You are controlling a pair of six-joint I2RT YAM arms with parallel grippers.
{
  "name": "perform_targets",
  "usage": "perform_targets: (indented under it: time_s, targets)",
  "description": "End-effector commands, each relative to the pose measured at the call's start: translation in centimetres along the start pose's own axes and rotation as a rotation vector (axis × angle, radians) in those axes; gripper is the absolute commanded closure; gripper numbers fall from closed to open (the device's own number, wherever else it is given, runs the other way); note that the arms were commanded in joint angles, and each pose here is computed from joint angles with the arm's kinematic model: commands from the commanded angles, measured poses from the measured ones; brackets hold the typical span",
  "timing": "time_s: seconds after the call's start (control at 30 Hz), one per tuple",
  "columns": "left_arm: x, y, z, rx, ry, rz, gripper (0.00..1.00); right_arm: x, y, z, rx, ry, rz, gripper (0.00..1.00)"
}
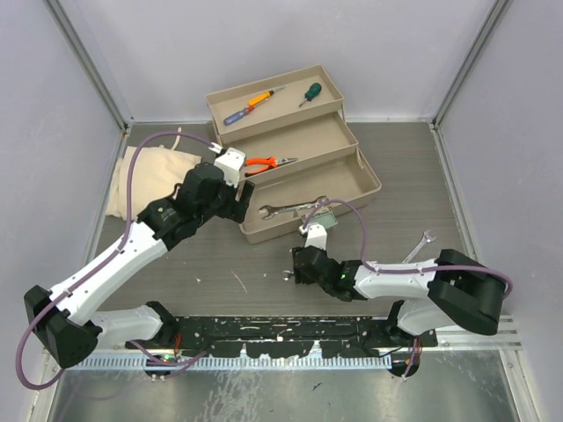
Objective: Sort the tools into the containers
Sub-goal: Move the wrench to the center of the board.
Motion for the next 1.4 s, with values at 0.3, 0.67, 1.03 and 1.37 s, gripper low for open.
perform_targets:
  time_s: [0.3, 0.67, 1.03, 1.37]
  targets:
    - [-0.1, 0.5, -0.1, 0.045, 0.005, -0.017, 0.19, 5.5, 2.7, -2.2, -0.088, -0.179, 0.007, 0.34]
    - [0.1, 0.0, 0.1, 0.034, 0.014, 0.006, 0.19, 5.4, 1.6, -3.2, -0.230, -0.296, 0.038, 0.29]
    - [0.6, -1.2, -0.1, 0.100, 0.012, 0.042, 0.17, 4.5, 2.4, -3.9, -0.229, -0.178, 0.067, 0.28]
    - [1.2, -1.2, 0.4, 0.189, 0.079, 0.046, 0.03, 3.7, 1.4, -3.8, -0.242, -0.166, 0.132, 0.28]
Point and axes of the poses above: each gripper's point midway between its finger pads, its own x axis back along the fingers, its own z axis along the line the jaws close on, y = z × x, the point moved 7 cm from there along x, back along the fingers, and after that the axes turned 2 degrees about -x, right-handed, at the moved point
